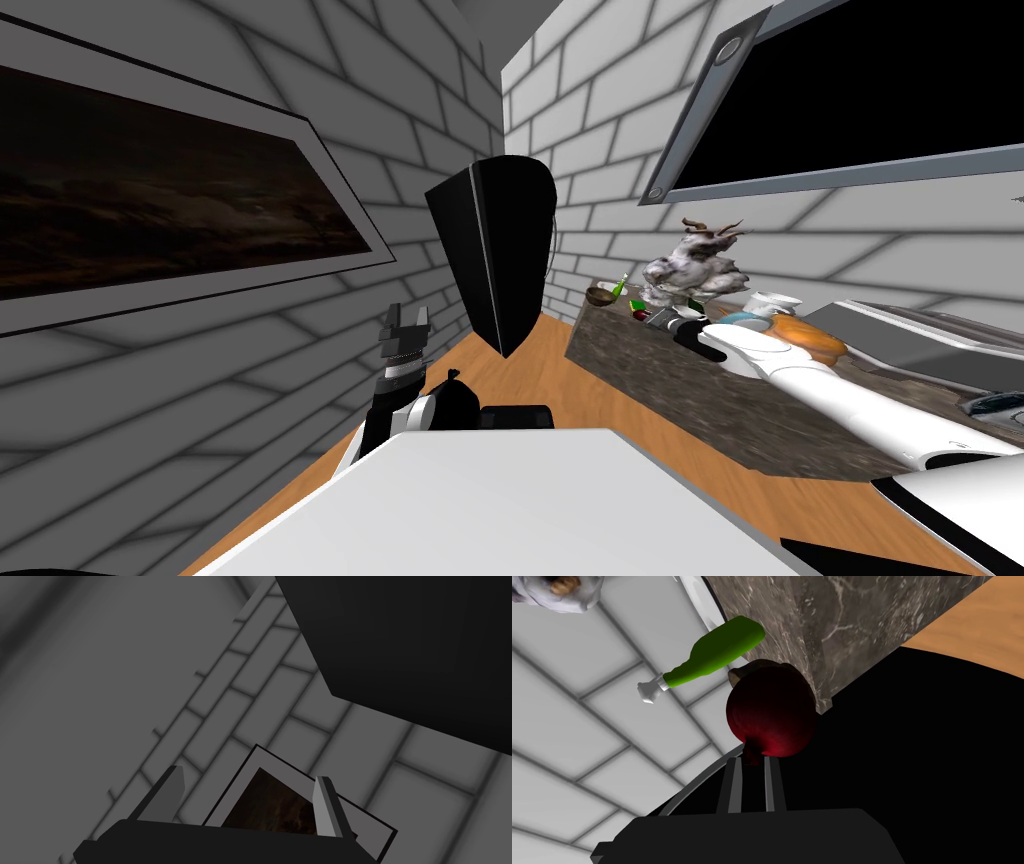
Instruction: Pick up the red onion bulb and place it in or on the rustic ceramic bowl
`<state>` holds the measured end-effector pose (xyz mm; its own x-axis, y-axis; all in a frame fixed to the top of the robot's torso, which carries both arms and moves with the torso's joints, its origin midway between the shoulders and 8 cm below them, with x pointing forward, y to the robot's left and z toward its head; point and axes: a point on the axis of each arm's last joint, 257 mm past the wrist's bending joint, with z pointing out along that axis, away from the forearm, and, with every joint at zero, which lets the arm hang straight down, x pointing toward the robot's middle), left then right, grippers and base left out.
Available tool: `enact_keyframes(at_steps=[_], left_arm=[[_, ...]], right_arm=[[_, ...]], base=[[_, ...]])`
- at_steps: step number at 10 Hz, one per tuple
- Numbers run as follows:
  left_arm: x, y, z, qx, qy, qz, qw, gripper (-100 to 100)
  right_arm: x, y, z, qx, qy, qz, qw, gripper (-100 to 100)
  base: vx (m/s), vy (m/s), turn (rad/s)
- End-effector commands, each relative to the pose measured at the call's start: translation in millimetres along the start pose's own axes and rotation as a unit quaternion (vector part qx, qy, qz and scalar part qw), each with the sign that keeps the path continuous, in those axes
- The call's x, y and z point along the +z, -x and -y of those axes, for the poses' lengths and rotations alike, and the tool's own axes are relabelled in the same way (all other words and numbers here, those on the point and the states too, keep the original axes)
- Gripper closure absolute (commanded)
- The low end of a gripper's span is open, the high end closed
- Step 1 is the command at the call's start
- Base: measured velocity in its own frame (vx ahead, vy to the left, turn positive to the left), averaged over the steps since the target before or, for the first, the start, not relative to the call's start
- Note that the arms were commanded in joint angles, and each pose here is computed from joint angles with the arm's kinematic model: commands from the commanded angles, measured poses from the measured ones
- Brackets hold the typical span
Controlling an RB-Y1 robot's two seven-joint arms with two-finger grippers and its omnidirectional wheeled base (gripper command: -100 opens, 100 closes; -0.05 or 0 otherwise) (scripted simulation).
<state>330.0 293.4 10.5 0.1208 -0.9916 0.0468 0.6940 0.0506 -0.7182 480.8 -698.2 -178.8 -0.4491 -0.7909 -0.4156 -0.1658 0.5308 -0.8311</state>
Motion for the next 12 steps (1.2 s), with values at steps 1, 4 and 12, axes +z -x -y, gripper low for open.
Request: enact_keyframes(at_steps=[1, 4, 12], left_arm=[[0.0, 0.0, 0.0, 0.0, 0.0, 0.0, 1.0, 0], [0.0, 0.0, 0.0, 0.0, 0.0, 0.0, 1.0, 0], [0.0, 0.0, 0.0, 0.0, 0.0, 0.0, 1.0, 0]], right_arm=[[0.3, 1.1, 1.4, 0.001, -0.001, 0.001, 1.0, 100], [0.7, 4.3, 8.0, 0.003, -0.008, 0.003, 1.0, 100], [1.1, 13.9, 34.7, 0.017, -0.037, 0.008, 0.9992, 100]], base=[[0.019, 0.012, -0.006], [0.017, 0.015, -0.008], [0.033, 0.016, -0.002]])
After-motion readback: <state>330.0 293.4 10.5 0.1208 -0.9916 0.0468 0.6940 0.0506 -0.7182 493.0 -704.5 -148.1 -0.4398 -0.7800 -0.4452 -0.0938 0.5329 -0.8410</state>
